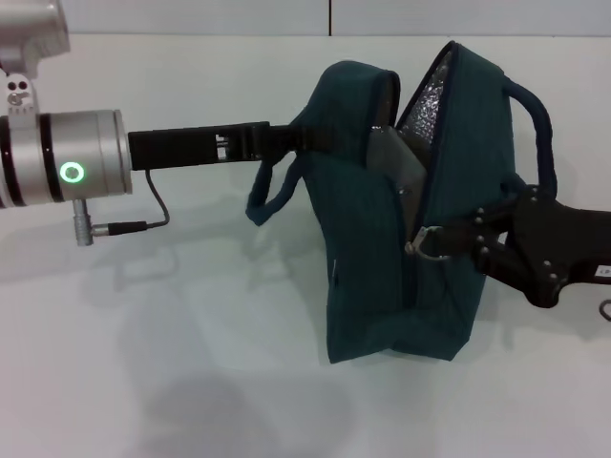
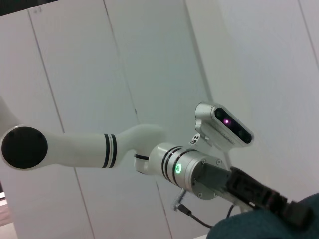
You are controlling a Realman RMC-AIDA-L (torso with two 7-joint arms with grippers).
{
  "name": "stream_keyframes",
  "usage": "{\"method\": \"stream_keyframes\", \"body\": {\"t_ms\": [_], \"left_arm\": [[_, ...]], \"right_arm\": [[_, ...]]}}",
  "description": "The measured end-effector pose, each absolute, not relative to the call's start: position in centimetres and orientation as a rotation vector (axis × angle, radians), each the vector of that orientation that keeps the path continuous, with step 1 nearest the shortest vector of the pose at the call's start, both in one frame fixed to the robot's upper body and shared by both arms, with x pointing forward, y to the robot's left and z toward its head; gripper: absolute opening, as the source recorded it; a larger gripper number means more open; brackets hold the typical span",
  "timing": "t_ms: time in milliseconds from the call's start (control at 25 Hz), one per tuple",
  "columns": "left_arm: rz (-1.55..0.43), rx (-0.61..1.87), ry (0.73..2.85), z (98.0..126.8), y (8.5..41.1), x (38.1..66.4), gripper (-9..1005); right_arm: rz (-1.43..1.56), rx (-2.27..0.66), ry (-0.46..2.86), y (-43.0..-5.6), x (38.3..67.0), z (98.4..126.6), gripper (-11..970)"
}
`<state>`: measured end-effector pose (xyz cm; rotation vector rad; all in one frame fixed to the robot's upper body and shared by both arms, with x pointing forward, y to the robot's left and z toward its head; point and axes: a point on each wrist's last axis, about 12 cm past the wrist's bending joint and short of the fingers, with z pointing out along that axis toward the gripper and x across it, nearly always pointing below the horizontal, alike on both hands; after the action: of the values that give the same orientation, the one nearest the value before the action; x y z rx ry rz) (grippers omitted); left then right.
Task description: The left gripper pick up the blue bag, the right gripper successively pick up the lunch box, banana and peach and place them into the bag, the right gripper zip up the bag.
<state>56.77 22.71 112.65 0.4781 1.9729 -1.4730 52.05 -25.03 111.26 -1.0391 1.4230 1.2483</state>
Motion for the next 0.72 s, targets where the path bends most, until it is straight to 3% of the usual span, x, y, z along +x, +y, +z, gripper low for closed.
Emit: {"method": "stream_keyframes", "body": {"t_ms": [160, 520, 720], "left_arm": [[-1.456, 0.484, 1.870, 112.2, 23.2, 56.4, 131], [-1.410, 0.410, 1.713, 111.7, 26.4, 54.3, 367], [-1.401, 0.436, 1.658, 110.1, 27.6, 51.2, 514]], "right_arm": [[1.253, -1.040, 1.463, -24.7, 52.4, 110.9, 14], [1.267, -1.060, 1.586, -25.6, 53.1, 111.3, 14], [1.257, -1.080, 1.537, -25.2, 53.6, 112.2, 14]]}}
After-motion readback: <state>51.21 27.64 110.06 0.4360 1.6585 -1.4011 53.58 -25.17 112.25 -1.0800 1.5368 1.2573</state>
